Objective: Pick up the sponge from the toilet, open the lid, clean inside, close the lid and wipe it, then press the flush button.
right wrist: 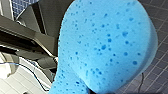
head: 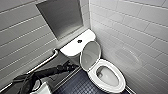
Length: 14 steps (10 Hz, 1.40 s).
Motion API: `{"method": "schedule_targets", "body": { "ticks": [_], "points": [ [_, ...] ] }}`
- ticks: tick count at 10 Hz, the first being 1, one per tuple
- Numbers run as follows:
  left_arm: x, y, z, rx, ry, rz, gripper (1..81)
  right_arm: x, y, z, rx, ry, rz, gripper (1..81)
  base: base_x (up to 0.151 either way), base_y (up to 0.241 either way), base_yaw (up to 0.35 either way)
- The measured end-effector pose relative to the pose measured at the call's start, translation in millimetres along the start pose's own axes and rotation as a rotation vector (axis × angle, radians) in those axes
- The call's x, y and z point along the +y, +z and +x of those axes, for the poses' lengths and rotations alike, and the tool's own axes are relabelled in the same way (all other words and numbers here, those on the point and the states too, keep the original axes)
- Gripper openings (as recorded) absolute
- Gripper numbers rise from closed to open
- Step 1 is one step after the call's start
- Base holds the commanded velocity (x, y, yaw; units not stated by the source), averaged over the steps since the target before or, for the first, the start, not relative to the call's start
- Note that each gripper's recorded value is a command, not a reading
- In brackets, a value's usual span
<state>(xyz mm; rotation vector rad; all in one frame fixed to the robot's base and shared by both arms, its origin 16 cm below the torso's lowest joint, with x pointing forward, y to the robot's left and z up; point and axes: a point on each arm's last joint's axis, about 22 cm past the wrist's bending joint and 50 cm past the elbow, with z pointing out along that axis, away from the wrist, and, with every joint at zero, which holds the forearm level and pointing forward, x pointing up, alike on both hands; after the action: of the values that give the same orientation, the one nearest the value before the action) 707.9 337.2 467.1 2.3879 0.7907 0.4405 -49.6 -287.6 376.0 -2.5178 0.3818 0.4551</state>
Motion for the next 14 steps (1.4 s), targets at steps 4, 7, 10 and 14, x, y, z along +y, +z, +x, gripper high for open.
{"method": "schedule_targets", "body": {
  "ticks": [4,7,10,14],
  "points": [
    [5,9,4,0.018,-0.059,-0.002,81.1,-3,-1,5,0.018,-0.003,0.019,1.0,0.000,0.000,0.000],
    [24,36,-35,-0.027,-0.080,-0.031,81.1,-6,1,4,0.018,-0.001,0.023,1.0,0.000,0.000,0.000],
    [37,40,-68,-0.098,-0.079,-0.067,81.1,-5,1,4,0.018,-0.002,0.022,1.0,0.000,0.000,0.000],
    [-15,15,-125,-0.294,-0.024,-0.025,81.1,0,2,8,0.020,-0.011,0.002,1.0,0.000,0.000,0.000]
  ]
}}
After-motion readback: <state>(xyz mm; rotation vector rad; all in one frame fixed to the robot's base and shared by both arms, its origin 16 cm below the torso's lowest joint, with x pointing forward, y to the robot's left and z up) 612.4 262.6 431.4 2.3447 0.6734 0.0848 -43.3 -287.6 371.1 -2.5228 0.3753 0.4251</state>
